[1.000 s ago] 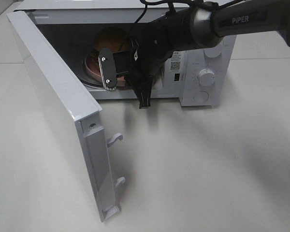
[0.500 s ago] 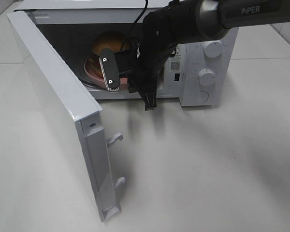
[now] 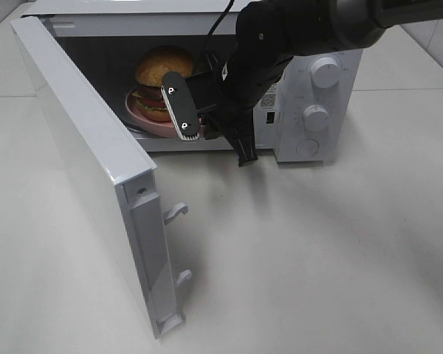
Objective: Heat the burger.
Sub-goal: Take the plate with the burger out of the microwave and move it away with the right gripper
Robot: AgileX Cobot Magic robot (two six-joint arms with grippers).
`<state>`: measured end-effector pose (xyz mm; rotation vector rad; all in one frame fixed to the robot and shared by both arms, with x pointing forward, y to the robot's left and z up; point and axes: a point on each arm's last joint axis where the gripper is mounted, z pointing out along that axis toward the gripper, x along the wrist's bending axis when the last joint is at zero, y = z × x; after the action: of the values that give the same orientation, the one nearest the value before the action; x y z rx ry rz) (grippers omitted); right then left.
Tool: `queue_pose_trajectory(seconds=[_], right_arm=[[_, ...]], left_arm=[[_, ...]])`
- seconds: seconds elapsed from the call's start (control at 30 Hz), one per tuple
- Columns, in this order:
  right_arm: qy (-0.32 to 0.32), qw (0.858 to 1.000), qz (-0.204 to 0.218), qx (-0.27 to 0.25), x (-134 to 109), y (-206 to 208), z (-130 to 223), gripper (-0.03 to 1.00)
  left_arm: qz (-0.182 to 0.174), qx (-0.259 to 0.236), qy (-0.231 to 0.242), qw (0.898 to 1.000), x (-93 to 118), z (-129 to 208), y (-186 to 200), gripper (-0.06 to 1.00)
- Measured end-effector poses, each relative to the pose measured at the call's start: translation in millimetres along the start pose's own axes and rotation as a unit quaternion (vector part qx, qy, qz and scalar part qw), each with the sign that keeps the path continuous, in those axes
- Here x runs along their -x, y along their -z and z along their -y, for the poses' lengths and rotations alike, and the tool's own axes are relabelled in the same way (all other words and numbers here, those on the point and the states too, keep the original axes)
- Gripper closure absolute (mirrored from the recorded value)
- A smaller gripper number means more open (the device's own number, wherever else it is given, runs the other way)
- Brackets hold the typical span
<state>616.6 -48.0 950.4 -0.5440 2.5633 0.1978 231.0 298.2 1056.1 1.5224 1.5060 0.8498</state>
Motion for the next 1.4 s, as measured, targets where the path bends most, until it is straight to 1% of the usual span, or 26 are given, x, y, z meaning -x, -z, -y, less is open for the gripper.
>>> queue_pose_trajectory(seconds=[0.07,0.13,0.23,0.3,0.47,0.57,0.63,0.67,0.7,0.73,0.8,0.83,1.03,1.07,1.13,1.17,1.2,1.27,1.4], right_arm=[[0.008,1.0,0.002,0.0,0,4,0,0.92],[0.023,1.0,0.011,0.002,-1,16,1,0.92],[0.023,1.0,0.012,0.003,-2,19,1,0.92],[0.035,0.999,0.019,0.004,-5,29,2,0.92],[0.047,0.999,0.016,0.003,-12,38,4,0.92],[0.052,0.999,0.014,0.004,-23,43,5,0.92],[0.054,0.998,0.013,0.004,-27,45,6,0.92],[0.057,0.998,0.008,0.004,-33,47,7,0.91],[0.057,0.998,0.008,0.004,-33,47,7,0.91],[0.06,0.998,0.003,0.003,-41,49,9,0.91],[0.061,0.998,0.002,0.003,-43,50,9,0.91],[0.062,0.998,-0.001,0.003,-50,52,10,0.91],[0.063,0.998,0.004,0.006,-64,60,13,0.91],[0.063,0.998,0.003,0.006,-72,62,14,0.91],[0.063,0.998,0.001,0.006,-75,63,14,0.91],[0.062,0.998,-0.001,0.007,-82,65,15,0.91],[0.062,0.998,-0.001,0.007,-82,65,15,0.91],[0.061,0.998,-0.008,0.006,-93,70,18,0.91],[0.061,0.998,-0.012,0.006,-101,75,19,0.91]], left_arm=[[0.0,0.0,0.0,1.0,0,0,0,-0.05],[0.0,0.0,0.0,1.0,0,0,0,-0.05],[0.0,0.0,0.0,1.0,0,0,0,-0.05],[0.0,0.0,0.0,1.0,0,0,0,-0.05],[0.0,0.0,0.0,1.0,0,0,0,-0.05],[0.0,0.0,0.0,1.0,0,0,0,-0.05],[0.0,0.0,0.0,1.0,0,0,0,-0.05],[0.0,0.0,0.0,1.0,0,0,0,-0.05],[0.0,0.0,0.0,1.0,0,0,0,-0.05],[0.0,0.0,0.0,1.0,0,0,0,-0.05],[0.0,0.0,0.0,1.0,0,0,0,-0.05],[0.0,0.0,0.0,1.0,0,0,0,-0.05],[0.0,0.0,0.0,1.0,0,0,0,-0.05],[0.0,0.0,0.0,1.0,0,0,0,-0.05],[0.0,0.0,0.0,1.0,0,0,0,-0.05],[0.0,0.0,0.0,1.0,0,0,0,-0.05],[0.0,0.0,0.0,1.0,0,0,0,-0.05],[0.0,0.0,0.0,1.0,0,0,0,-0.05],[0.0,0.0,0.0,1.0,0,0,0,-0.05]])
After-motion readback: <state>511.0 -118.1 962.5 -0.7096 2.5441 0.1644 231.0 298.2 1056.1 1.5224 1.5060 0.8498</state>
